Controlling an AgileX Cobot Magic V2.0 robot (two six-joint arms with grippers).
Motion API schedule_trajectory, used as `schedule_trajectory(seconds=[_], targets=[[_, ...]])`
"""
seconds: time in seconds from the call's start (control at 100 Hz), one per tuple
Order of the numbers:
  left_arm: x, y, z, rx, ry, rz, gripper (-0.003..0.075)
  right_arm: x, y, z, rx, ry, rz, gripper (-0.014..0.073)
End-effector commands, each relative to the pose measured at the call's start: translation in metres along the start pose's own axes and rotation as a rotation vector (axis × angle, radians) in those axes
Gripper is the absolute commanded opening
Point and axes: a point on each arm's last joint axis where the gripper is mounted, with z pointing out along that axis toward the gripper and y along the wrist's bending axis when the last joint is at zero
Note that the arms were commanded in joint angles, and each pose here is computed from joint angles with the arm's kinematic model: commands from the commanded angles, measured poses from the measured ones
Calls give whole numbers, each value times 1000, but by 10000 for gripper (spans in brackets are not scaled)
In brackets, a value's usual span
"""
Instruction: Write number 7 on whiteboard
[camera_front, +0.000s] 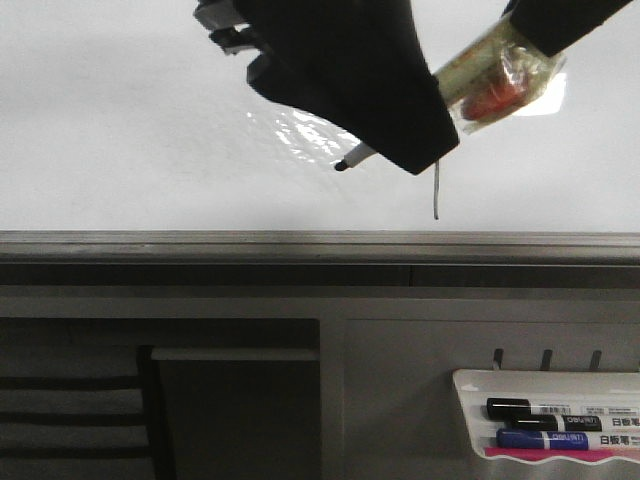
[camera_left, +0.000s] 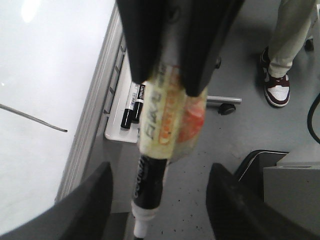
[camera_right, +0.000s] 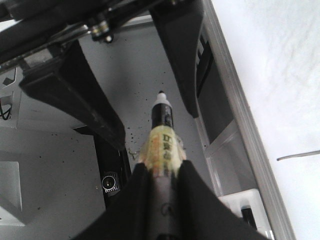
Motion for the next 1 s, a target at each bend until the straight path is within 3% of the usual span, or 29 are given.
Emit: schedule_trajectory(seconds=[0.0, 0.37, 0.61, 0.78, 0.99], targets=[[-18, 0, -17, -36, -96, -4, 386, -12, 5, -13, 15, -66, -68, -53], [-16, -2, -17, -11, -76, -4, 368, -15, 5, -13, 20, -99, -143, -53], [-17, -1, -17, -21, -86, -5, 173, -15, 7, -13, 1, -101, -138, -53], [-17, -1, -17, -22, -87, -5, 80, -14, 11, -13, -47, -94, -138, -53], [-17, -1, -17, -24, -88, -5, -21, -14, 9, -13, -31, -99, -137, -37]])
